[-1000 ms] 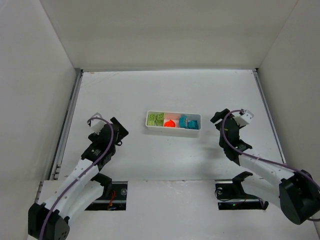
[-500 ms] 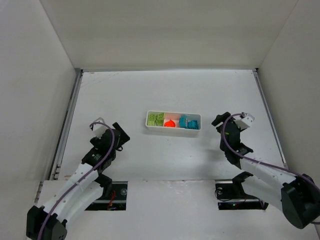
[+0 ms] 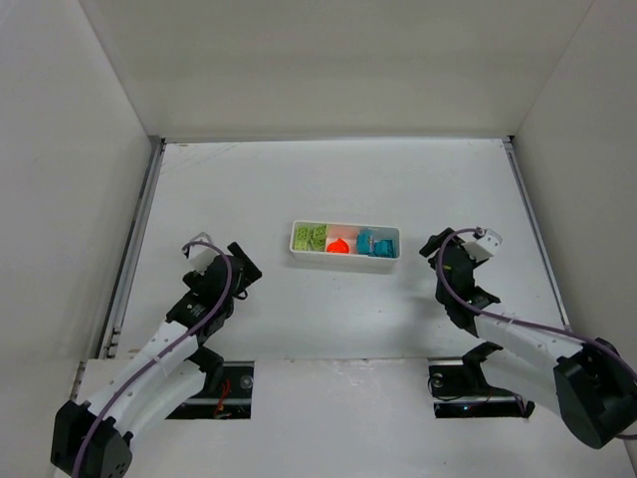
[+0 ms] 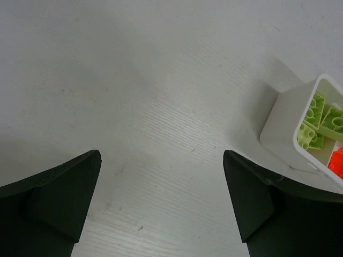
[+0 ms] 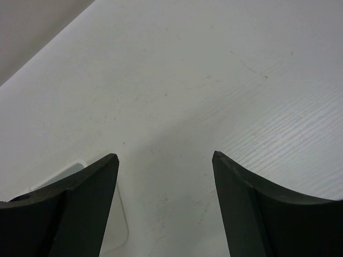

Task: Sort the legos into containers by color

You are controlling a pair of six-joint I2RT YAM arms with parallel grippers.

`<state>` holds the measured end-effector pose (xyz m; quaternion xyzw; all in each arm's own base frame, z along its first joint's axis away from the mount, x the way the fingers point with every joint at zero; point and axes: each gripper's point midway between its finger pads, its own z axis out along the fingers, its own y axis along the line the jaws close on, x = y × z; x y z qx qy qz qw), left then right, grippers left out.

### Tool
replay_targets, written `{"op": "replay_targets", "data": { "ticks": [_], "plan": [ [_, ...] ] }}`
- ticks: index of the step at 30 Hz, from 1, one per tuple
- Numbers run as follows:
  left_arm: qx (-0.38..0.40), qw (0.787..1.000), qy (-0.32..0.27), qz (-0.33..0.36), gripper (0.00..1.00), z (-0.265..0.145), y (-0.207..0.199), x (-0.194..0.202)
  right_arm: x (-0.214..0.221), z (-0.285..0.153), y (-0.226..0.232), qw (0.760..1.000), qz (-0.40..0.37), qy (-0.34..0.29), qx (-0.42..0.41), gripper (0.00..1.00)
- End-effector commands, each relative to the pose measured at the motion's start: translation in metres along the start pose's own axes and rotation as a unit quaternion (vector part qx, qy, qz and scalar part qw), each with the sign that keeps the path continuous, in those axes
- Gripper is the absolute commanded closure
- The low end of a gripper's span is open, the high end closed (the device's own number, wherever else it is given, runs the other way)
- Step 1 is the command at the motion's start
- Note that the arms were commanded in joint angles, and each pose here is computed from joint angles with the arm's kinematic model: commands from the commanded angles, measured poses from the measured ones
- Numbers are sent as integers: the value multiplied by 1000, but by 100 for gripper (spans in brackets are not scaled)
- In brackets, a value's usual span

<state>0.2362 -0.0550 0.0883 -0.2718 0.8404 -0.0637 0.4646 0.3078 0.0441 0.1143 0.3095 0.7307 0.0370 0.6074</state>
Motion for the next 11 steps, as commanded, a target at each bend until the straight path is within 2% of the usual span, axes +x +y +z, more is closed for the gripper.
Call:
{"op": "replay_targets", "data": {
  "ticks": [1,11],
  "plan": [
    [-4,999,-21,-28,0,2,-2,-12,-2,2,5,1000,19,-11,-6,24],
    [-1,1000,-22,-12,0,16,-20,-14,4,-1,19,1000,-17,-13,-7,24]
  ]
}}
